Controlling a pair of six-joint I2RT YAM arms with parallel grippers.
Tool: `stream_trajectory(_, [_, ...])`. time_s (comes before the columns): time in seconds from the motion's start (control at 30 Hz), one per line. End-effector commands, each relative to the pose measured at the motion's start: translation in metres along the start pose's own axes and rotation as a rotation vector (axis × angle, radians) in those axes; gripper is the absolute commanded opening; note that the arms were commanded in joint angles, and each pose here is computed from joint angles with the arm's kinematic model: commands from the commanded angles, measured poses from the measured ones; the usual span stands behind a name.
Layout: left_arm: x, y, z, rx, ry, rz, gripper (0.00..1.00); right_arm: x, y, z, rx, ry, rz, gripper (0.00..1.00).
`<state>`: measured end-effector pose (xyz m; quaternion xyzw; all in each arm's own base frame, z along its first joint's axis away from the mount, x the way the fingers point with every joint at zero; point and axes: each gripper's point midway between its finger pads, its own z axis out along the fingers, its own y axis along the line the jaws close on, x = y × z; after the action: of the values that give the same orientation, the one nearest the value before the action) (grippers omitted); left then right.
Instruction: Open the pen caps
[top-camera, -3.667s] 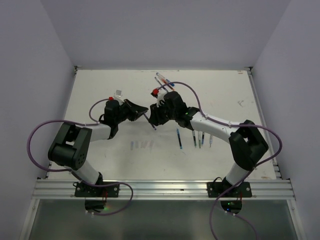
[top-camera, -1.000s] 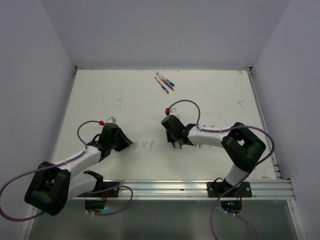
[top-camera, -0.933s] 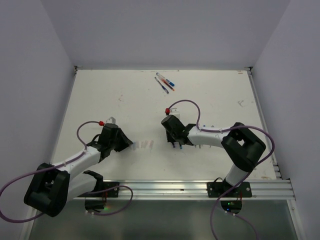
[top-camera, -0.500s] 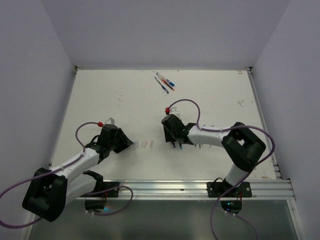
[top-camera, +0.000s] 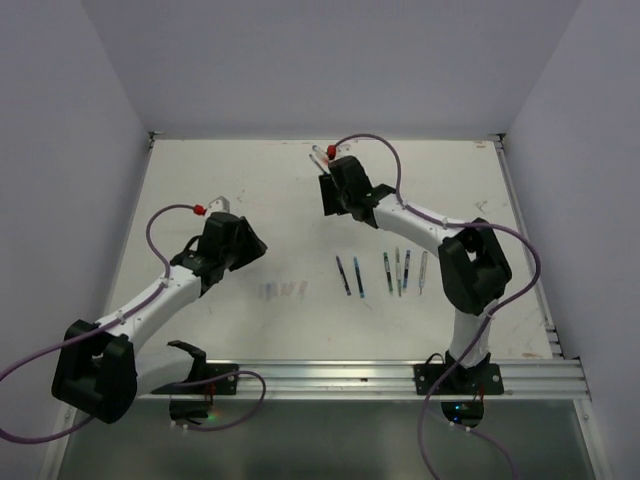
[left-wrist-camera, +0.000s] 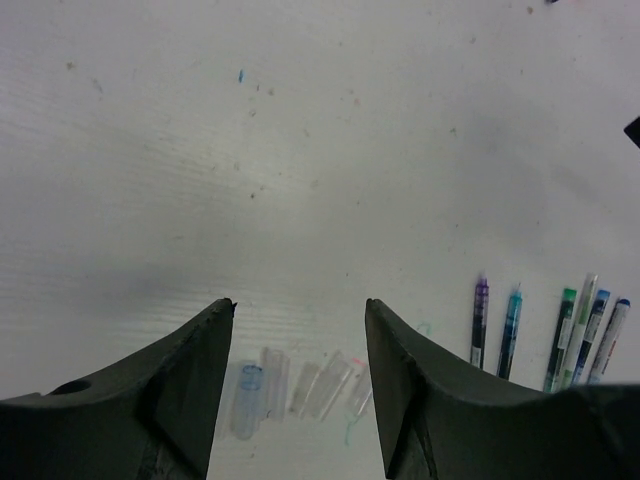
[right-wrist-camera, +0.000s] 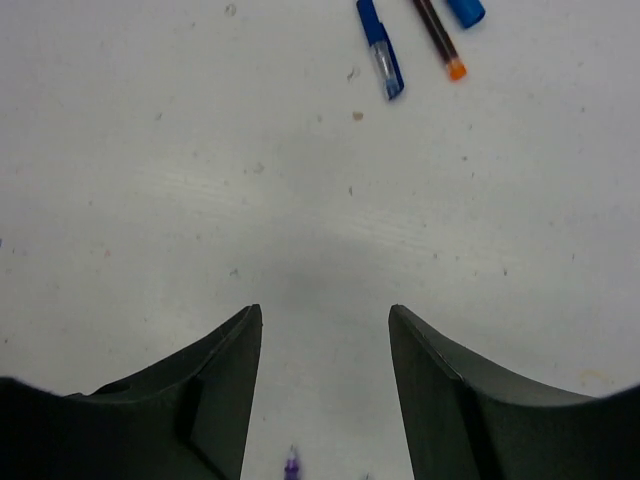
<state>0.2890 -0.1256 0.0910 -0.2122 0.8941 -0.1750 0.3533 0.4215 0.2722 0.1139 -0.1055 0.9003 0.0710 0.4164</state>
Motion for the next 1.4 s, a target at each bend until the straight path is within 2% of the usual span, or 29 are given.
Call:
stream_trajectory(0.0, [-0.03,-0.026,0.005,0.068,-0.088,0.019,0.58,-0.023,-0.01,0.029,-0.069,0.004,-0.072,0.57])
stream_trajectory(0.2, [-0.054,-0.037,0.004,0.093,-0.19,0.009,0.59,-0.056,-0.018,0.087,-0.114,0.002,-0.137,0.56])
stream_trajectory(0.23, [-0.057,-0.039,0.004,0.098,-0.202,0.013,0.59,-0.075,-0.016,0.091,-0.128,-0.033,-0.137,0.56])
stream_trajectory(0.27, [-0.059,-0.04,0.006,0.096,-0.204,0.019,0.59,-0.062,-0.018,0.106,-0.126,0.009,-0.141,0.55])
stream_trajectory(0.33, [-0.061,-0.042,0.008,0.098,-0.204,0.021,0.59,-0.074,-0.018,0.115,-0.14,-0.013,-0.135,0.55])
stream_trajectory(0.47, [-0.058,-0.049,0.014,0.121,-0.184,0.026,0.58,-0.063,-0.018,0.141,-0.158,0.02,-0.151,0.53])
stream_trajectory(0.67, [-0.055,-0.055,0.019,0.156,-0.173,0.021,0.57,-0.071,-0.023,0.149,-0.148,0.0,-0.158,0.52])
stream_trajectory(1.0, [-0.052,-0.055,0.019,0.166,-0.165,0.019,0.57,-0.058,-0.03,0.164,-0.17,0.035,-0.174,0.51])
stream_trajectory(1.37, [-0.051,-0.058,0.019,0.18,-0.159,0.015,0.57,-0.045,-0.023,0.169,-0.215,0.072,-0.176,0.44])
